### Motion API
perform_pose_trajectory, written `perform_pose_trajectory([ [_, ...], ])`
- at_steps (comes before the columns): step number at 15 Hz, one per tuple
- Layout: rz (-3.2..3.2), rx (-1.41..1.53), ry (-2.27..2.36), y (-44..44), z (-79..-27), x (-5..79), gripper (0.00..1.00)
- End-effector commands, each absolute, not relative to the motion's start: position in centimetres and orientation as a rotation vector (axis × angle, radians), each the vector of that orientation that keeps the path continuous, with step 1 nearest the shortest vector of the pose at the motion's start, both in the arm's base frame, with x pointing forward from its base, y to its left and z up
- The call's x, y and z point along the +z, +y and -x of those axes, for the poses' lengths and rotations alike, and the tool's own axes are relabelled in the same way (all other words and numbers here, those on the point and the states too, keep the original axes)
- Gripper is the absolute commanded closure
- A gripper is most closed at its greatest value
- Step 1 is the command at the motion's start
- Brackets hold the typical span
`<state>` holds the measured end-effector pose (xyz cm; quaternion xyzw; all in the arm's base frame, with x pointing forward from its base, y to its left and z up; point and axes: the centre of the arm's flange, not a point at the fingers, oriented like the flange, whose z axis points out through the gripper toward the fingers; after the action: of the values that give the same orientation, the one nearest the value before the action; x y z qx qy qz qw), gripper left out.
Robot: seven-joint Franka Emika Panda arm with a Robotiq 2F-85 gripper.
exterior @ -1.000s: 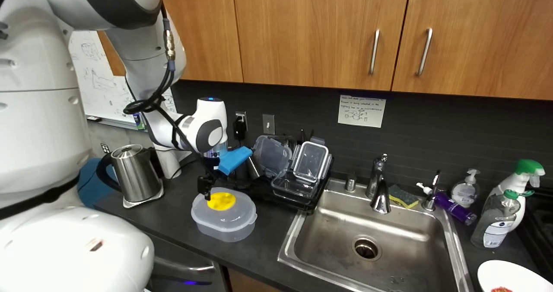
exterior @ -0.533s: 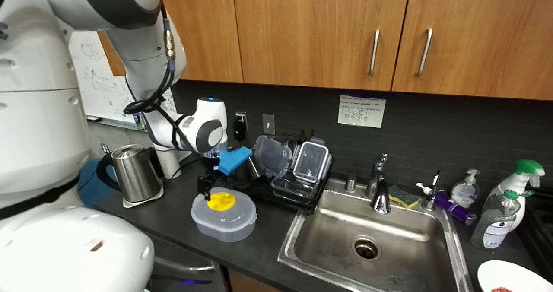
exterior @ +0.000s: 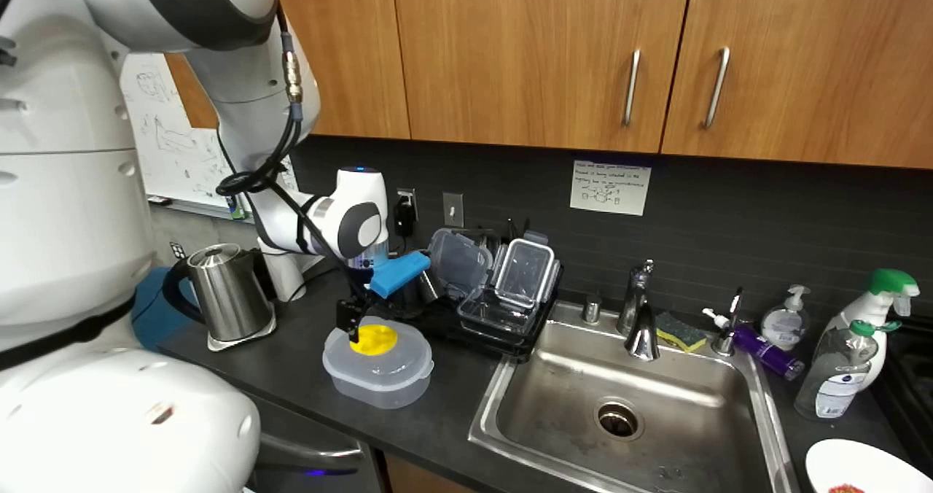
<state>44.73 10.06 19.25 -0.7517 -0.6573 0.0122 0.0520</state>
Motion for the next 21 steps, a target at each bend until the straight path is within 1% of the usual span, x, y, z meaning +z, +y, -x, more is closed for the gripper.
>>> perform_pose_trajectory([
  [1, 2.324, 0.102, -1.956, 9.3, -45.3, 19.1, 0.00],
  [11, 2.302, 0.309, -2.018, 10.2, -46.2, 18.4, 0.00],
  [17, 2.208, 0.401, -2.351, 10.1, -47.0, 17.6, 0.00],
  [21, 2.186, 0.396, -2.500, 10.0, -47.4, 17.3, 0.00],
])
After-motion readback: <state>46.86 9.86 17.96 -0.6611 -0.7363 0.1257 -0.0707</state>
